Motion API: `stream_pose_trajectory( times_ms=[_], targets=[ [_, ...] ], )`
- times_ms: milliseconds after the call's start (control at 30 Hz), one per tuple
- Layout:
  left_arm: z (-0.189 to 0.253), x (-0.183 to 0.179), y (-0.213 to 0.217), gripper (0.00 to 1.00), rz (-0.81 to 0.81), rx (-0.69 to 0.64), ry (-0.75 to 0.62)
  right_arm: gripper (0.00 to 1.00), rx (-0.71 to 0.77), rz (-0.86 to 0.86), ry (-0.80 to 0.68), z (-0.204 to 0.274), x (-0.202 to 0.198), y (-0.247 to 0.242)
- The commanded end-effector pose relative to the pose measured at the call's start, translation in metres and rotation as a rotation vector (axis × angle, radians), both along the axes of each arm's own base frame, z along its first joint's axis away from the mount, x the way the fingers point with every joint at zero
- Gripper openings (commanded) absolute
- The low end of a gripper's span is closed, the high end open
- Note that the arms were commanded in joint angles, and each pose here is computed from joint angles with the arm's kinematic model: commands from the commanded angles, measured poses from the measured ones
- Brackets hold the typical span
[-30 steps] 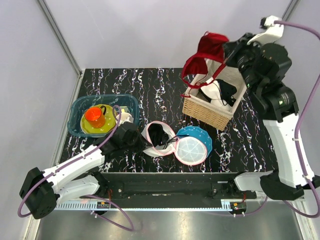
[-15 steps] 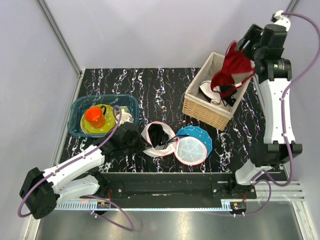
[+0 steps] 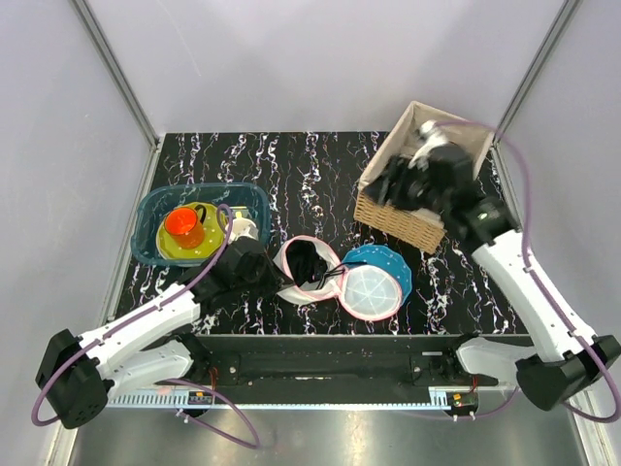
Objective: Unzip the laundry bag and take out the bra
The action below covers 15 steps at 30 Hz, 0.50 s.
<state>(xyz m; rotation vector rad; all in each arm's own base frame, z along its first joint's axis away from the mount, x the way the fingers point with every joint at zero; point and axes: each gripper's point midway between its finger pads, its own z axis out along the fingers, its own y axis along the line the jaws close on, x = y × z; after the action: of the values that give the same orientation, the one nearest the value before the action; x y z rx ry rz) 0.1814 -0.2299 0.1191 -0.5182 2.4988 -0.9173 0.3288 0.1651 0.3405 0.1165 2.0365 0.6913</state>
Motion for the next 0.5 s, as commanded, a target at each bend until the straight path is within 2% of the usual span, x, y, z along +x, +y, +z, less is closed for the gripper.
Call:
stream_pose_trajectory(
  times_ms=[0,33,100,200,300,467],
  targets=[
    [0.015,0.011,-0.002,0.0,0.024,-0.028,-0.05,0.62,0.042,0.208,0.187,-0.079,-0.056,0.076],
    [0.014,0.011,-0.002,0.0,0.028,-0.032,-0.046,0.63,0.068,0.285,0.187,-0.084,-0.077,0.106],
    [0.012,0.011,-0.003,0.0,0.027,-0.028,-0.035,0.62,0.02,0.292,0.255,-0.122,-0.091,0.116],
    [0.009,0.011,-0.005,0.0,0.014,-0.02,-0.024,0.6,0.008,0.35,0.303,-0.149,-0.108,0.141],
    [0.006,0.011,-0.007,0.0,0.002,-0.017,-0.016,0.59,-0.038,0.374,0.333,-0.174,-0.112,0.157],
    [0.012,0.012,-0.007,0.0,0.004,-0.026,-0.033,0.58,-0.082,0.339,0.347,-0.205,-0.093,0.172]
  ],
)
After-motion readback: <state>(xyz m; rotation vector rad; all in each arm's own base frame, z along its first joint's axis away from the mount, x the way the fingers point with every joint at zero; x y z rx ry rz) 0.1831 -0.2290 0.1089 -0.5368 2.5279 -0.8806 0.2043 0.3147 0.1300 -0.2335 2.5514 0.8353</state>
